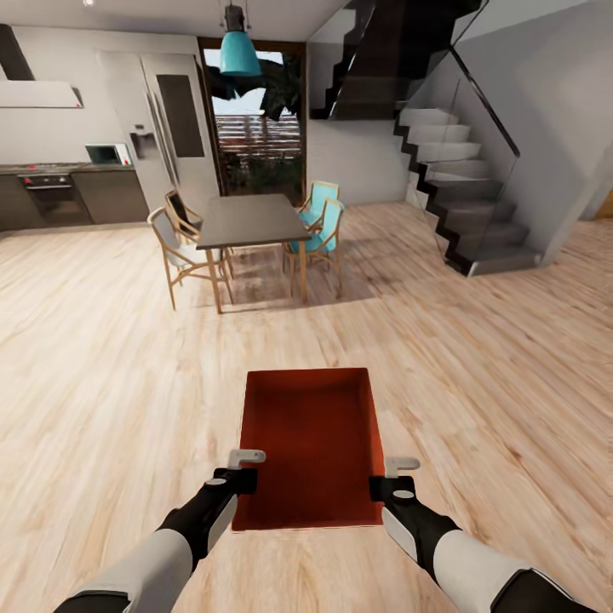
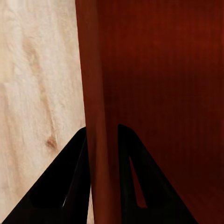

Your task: Move the two storage containers from the living room to the garage. In the garage, place one container on the floor and stack the other container on top of it (either order is fine).

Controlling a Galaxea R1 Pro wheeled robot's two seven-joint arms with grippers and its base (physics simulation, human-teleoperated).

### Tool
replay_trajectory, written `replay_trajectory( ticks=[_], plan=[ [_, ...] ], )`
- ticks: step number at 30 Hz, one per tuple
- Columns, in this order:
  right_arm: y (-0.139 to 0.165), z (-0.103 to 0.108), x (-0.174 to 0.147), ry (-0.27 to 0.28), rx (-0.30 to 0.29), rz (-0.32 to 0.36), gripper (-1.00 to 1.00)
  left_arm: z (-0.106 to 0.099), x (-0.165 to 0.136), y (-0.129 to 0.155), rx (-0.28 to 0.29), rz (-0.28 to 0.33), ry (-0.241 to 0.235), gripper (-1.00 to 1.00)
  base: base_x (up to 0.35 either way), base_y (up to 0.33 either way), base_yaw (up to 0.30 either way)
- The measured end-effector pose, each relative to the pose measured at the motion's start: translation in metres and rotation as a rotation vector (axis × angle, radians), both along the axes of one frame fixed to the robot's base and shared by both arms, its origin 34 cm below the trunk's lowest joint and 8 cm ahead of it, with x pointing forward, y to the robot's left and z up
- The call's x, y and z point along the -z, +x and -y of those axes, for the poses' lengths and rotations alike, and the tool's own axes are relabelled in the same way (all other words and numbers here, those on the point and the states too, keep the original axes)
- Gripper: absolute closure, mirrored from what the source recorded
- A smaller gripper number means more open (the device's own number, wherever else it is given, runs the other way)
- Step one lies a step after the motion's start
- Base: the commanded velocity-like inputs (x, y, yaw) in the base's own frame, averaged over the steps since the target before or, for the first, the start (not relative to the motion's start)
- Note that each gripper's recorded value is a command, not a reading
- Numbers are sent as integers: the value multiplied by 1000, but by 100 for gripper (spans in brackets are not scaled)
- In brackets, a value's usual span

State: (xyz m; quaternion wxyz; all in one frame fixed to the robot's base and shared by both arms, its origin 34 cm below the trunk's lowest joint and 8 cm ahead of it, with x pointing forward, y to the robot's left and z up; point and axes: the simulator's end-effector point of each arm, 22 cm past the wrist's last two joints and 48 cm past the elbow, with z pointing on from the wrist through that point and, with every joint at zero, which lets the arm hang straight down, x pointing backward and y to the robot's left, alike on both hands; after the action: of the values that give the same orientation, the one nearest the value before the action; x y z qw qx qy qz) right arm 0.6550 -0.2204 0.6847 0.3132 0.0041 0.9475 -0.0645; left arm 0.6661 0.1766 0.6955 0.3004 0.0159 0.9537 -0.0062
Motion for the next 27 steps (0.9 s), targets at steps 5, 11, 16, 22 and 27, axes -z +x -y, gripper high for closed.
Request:
replay_trajectory(
  ticks=[5, 11, 16, 22, 27],
  plan=[
    [0, 0, 0, 0, 0, 0, 100, 0, 0, 0, 0, 0, 0, 100, 323, 0, -287],
    [0, 0, 0, 0, 0, 0, 100, 0, 0, 0, 0, 0, 0, 100, 323, 0, -288],
    [0, 0, 0, -1, 0, 0, 100, 0, 0, 0, 0, 0, 0, 100, 323, 0, -288],
    [0, 0, 0, -1, 0, 0, 100, 0, 0, 0, 0, 0, 0, 100, 323, 0, -288],
    [0, 0, 0, -1, 0, 0, 100, 0, 0, 0, 0, 0, 0, 100, 323, 0, -288]
  ],
)
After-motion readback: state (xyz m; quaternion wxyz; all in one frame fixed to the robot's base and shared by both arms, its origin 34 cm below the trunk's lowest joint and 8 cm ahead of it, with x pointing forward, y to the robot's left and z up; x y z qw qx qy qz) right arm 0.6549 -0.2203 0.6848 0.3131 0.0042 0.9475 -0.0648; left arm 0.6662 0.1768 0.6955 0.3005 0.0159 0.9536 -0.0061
